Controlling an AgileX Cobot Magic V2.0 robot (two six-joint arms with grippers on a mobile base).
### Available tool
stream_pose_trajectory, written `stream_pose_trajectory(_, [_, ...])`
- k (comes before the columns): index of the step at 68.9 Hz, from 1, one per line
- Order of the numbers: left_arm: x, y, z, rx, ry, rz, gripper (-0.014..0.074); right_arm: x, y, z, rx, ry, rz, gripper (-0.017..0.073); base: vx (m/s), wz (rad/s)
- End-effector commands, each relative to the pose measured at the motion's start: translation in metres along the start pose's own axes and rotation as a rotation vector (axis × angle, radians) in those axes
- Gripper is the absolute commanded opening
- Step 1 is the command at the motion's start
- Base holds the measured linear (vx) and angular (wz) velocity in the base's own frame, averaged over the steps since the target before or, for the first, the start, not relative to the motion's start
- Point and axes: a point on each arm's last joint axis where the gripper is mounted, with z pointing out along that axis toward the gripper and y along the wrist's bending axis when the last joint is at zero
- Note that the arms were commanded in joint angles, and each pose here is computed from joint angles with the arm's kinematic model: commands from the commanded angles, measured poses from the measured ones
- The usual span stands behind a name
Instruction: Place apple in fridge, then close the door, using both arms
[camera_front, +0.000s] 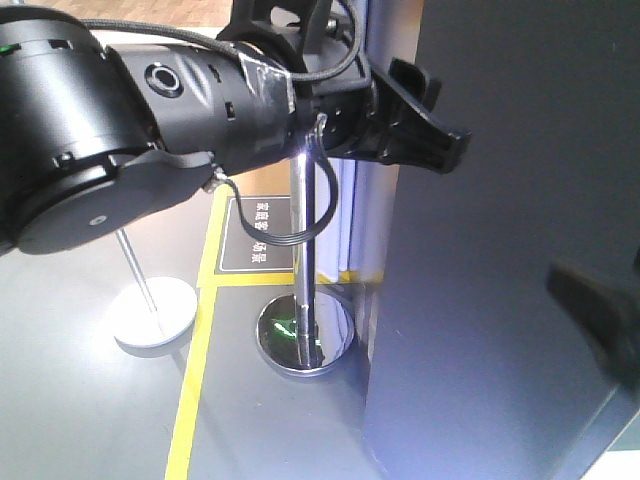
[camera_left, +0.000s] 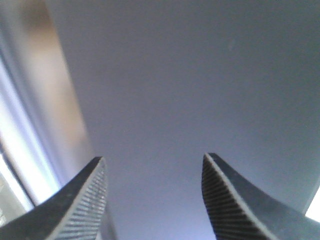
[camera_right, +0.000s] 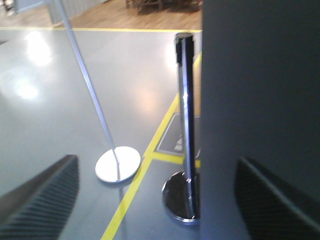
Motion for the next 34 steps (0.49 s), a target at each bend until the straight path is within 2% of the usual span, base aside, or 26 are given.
stream_pose_trajectory(1, [-0.024,0.000,-0.021,0.029,-0.105,-0.009,0.0407,-0.024,-0.006,0.007,0.061,-0.113,0.008,0.0677,0.00,0.00])
stream_pose_trajectory(18, [-0.022,0.001,-0.021,0.018,-0.090,-0.010,0.0407,-0.033,-0.018,0.022,0.151,-0.190,0.010,0.0615,0.00,0.00])
stream_pose_trajectory(34, [-0.022,0.001,-0.021,0.016,-0.088,-0.010,0.0407,-0.042,-0.024,0.020,0.217,-0.287,-0.006,0.0610,0.00,0.00])
